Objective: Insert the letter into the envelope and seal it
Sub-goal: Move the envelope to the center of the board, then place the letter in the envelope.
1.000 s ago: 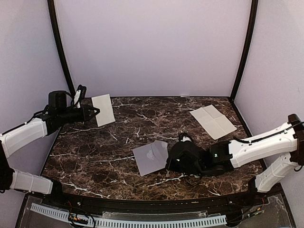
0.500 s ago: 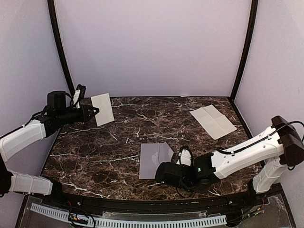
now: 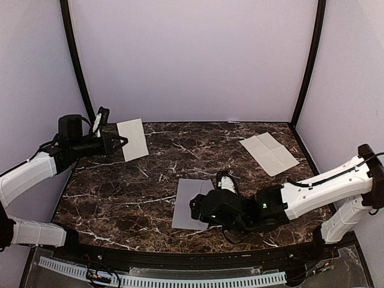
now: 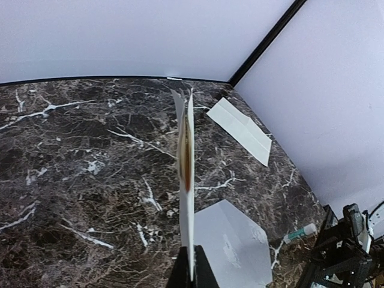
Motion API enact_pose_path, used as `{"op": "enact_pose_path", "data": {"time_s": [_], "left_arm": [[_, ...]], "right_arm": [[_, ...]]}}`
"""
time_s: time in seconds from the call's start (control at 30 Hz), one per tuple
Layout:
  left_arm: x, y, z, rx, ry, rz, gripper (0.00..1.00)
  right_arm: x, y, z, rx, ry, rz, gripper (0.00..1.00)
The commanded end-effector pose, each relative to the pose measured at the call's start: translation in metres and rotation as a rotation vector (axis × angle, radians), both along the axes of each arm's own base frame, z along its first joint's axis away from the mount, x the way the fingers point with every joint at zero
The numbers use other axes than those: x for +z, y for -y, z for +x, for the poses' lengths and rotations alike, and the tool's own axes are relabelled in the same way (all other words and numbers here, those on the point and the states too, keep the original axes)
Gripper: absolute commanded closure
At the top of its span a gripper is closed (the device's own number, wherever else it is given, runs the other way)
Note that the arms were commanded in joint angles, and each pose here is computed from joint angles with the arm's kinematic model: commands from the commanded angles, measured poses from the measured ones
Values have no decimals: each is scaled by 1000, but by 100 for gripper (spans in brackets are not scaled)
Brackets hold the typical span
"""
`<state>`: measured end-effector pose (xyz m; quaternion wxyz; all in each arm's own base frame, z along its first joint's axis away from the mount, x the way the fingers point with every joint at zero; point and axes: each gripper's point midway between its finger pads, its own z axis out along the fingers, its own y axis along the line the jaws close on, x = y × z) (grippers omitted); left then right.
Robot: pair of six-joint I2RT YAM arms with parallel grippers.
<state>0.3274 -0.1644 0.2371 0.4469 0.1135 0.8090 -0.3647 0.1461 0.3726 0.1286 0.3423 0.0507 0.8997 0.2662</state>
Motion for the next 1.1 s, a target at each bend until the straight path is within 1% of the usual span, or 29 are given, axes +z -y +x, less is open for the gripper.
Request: {"op": "enact_pose_path", "data": {"time_s": [0.0,0.1,0.13,0.23,0.27,0.3,0.4,0.47,0.57,0.63,0.8,0.83,0.87,1.0,1.07], "left_arm": [[32,31,-45,-172,-30,-141,100],[38,57,-78,-266,-79,-201,100],[44,66,-94,-309,-74,-219,100],[49,81,-125,-376,-104,-289,100],[51,88,-136,-412,-112,-300,100],[55,91,-142,-423,-116,-319,100],[66,108,-169,-528,-123,-347,100],[76,117,-183,-583,-117,-371,100],[89,129,-196,-646,-110,-392,100],[97,139,-209,-701,-102,-400,100],[115,150,-214,-734,-53,-435,100],[116,151,-215,-736,-50,-439,100],[118,151,-214,-734,-41,-443,100],[117,154,-210,-717,-44,-433,100],[115,155,-208,-713,-48,-432,100]], "right_arm": [[65,-31,5,253,106,93,18],[91,-37,10,380,137,143,17],[99,-39,10,415,145,155,17],[129,-44,6,519,190,219,16],[138,-45,3,557,203,252,15],[155,-47,-3,609,223,316,15],[179,-44,-11,687,257,435,14],[195,-42,-19,749,289,502,13],[208,-43,-28,809,314,528,14],[209,-41,-28,803,315,528,14],[211,-37,-28,789,320,544,14],[213,-36,-29,790,323,561,16],[216,-34,-32,795,325,585,20],[218,-32,-39,819,317,656,50],[217,-34,-41,829,304,662,57]]}}
